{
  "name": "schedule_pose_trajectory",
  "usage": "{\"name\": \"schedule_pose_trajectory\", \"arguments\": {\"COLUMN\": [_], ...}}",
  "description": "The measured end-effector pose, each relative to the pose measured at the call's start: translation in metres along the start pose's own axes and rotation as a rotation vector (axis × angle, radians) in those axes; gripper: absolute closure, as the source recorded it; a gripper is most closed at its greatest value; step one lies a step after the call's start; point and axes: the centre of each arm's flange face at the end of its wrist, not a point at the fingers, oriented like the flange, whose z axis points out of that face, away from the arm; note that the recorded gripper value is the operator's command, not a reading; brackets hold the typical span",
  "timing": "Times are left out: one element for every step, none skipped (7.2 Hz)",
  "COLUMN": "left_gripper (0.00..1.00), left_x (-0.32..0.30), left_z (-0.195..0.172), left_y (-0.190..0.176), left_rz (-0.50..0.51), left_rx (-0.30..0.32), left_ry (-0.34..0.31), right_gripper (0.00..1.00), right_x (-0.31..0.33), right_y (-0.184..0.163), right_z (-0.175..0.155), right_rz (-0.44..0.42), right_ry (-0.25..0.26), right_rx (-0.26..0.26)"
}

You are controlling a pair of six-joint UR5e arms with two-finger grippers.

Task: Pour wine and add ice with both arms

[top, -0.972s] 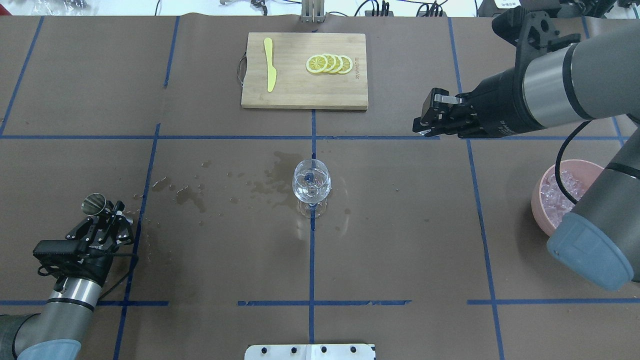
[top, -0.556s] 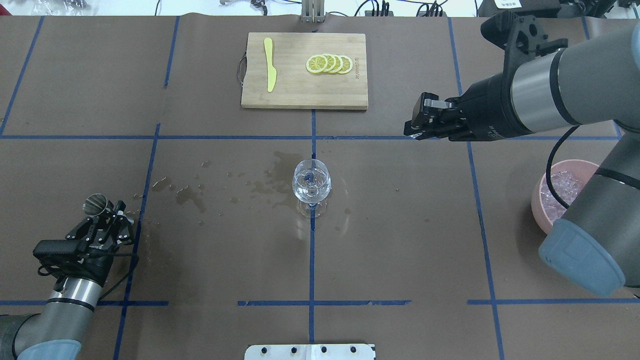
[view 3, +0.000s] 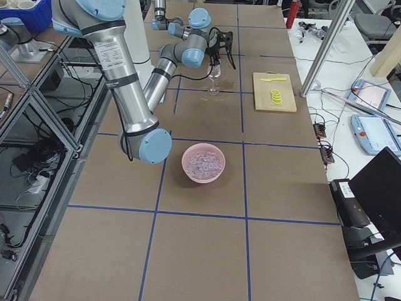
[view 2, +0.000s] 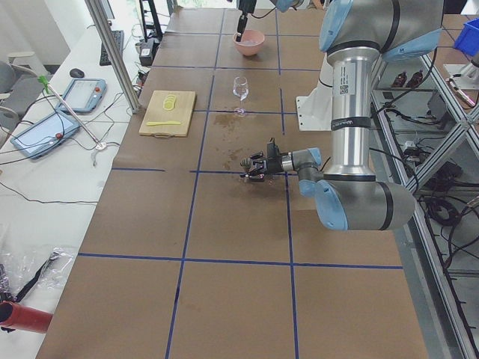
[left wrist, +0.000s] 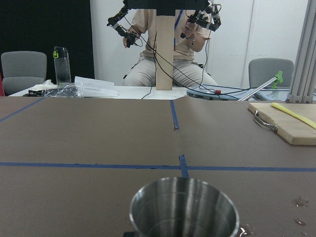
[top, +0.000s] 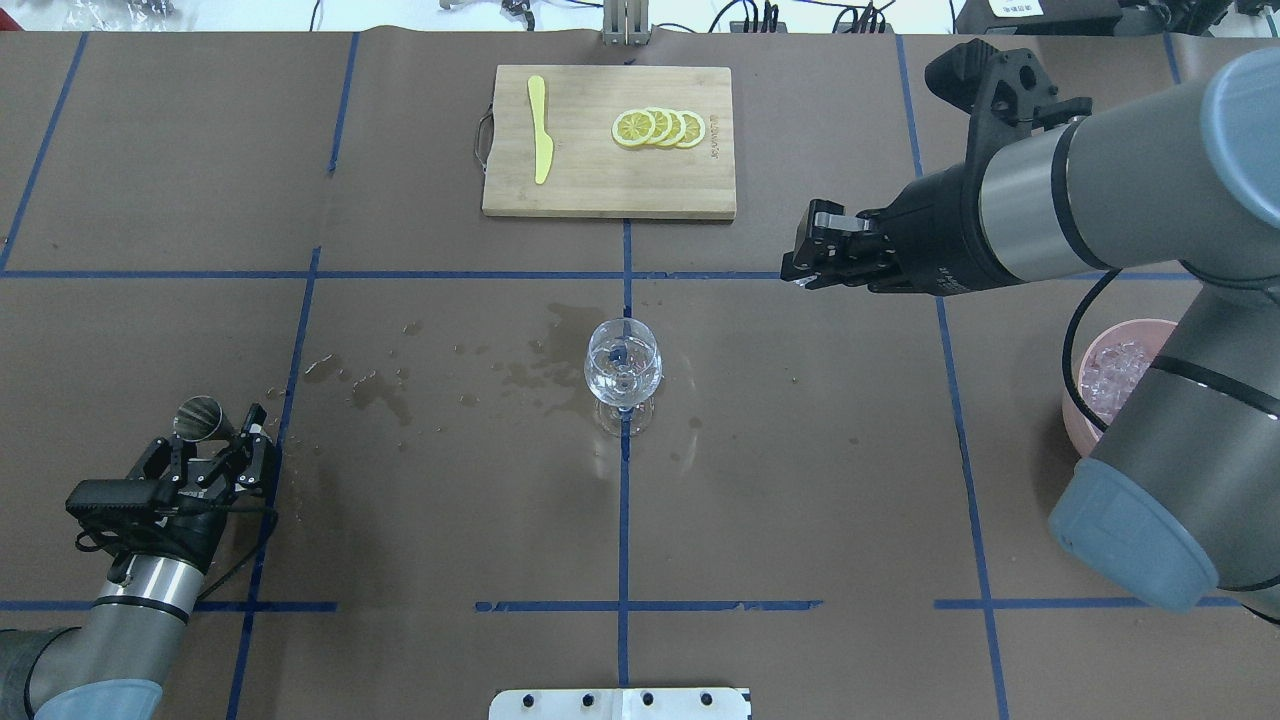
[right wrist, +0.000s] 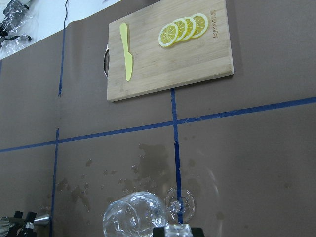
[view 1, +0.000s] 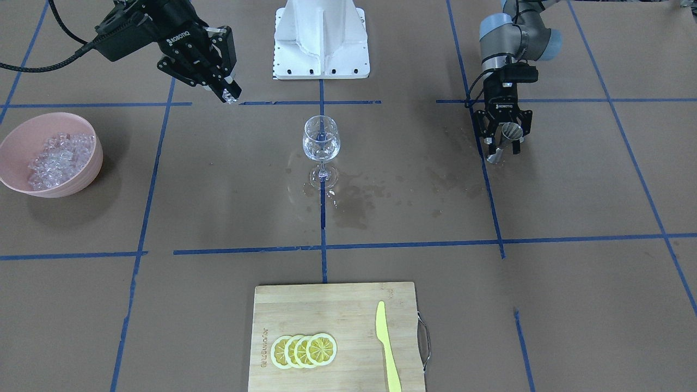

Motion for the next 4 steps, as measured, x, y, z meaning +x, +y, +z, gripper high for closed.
{"name": "schedule_pose_trajectory", "arguments": {"left_gripper": [0.0, 0.0, 0.0, 0.0], "left_x": [0.0, 0.0, 0.002, 0.003], "left_z": [0.0, 0.0, -0.001, -0.002], "left_y": [-0.001, -0.002, -0.004, -0.006], "left_rz": [-0.003, -0.009, -0.012, -0.01], "left_rx": [0.0, -0.003, -0.013, -0.033], "left_ry": [0.001, 0.003, 0.007, 0.012], "right_gripper": [1.0, 1.0, 1.0, 1.0], "right_x": [-0.006, -0.01, -0.012, -0.013], "right_y": [0.002, 0.003, 0.003, 0.004], "right_z": [0.007, 0.014, 0.02, 0.024], "right_rz": [-0.003, -0.005, -0.005, -0.006], "right_ry": [-0.001, 0.002, 0.008, 0.011], "right_rx": [0.003, 0.005, 0.01, 0.014]}}
